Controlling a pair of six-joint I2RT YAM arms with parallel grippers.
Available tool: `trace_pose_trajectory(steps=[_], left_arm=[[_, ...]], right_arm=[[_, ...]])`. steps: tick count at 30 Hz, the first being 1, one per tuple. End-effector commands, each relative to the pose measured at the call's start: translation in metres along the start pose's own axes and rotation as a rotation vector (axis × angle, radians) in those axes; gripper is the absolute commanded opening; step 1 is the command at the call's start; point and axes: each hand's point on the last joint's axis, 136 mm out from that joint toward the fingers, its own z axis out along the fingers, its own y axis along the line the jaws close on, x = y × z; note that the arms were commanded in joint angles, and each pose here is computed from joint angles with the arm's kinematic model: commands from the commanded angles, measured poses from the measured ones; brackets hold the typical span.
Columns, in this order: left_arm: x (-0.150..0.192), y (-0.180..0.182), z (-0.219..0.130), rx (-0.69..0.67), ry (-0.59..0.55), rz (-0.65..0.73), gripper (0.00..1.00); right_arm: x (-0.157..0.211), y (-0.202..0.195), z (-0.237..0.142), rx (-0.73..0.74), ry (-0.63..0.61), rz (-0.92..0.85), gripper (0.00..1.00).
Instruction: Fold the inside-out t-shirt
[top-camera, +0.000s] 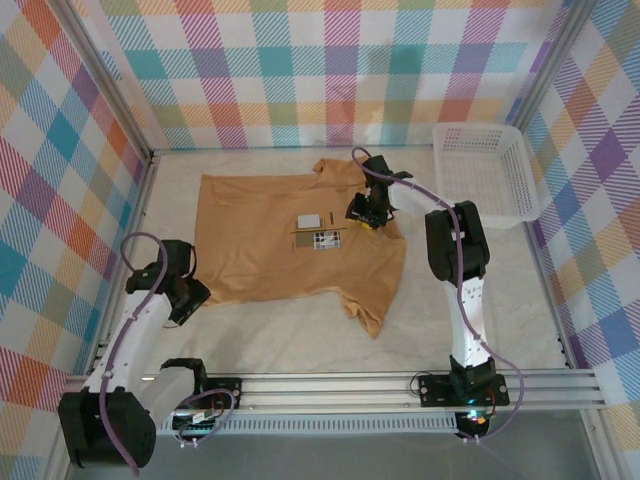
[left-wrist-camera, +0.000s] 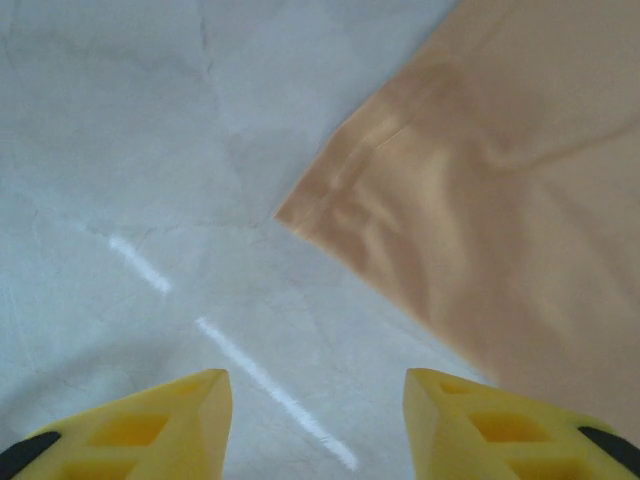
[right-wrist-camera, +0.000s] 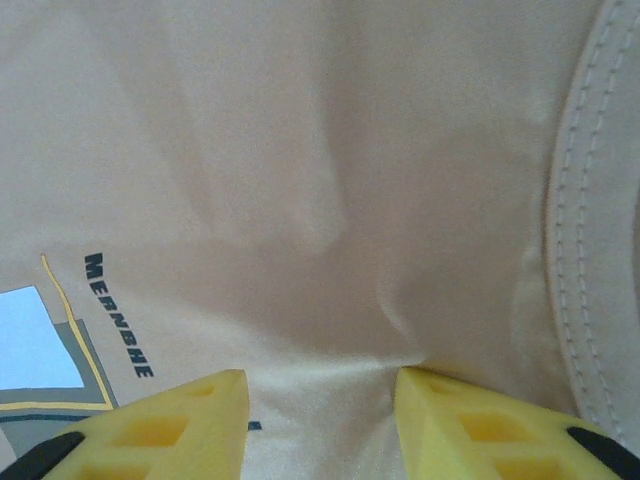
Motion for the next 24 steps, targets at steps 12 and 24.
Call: trace_pose_trajectory(steps=[12,24], left_arm=[[-0.088,-0.164,0.117,0.076,0.116,0.087,0.46],[-0.121,-0.173,0.115,0.051,0.089,0.115,0.47]], right_arm=[[-0.005,-0.04,0.008,0.098,0.033,0.001,0.49],[-0.007,-0.013,-0.067,-0.006,-0.028,-0.072,0.5]])
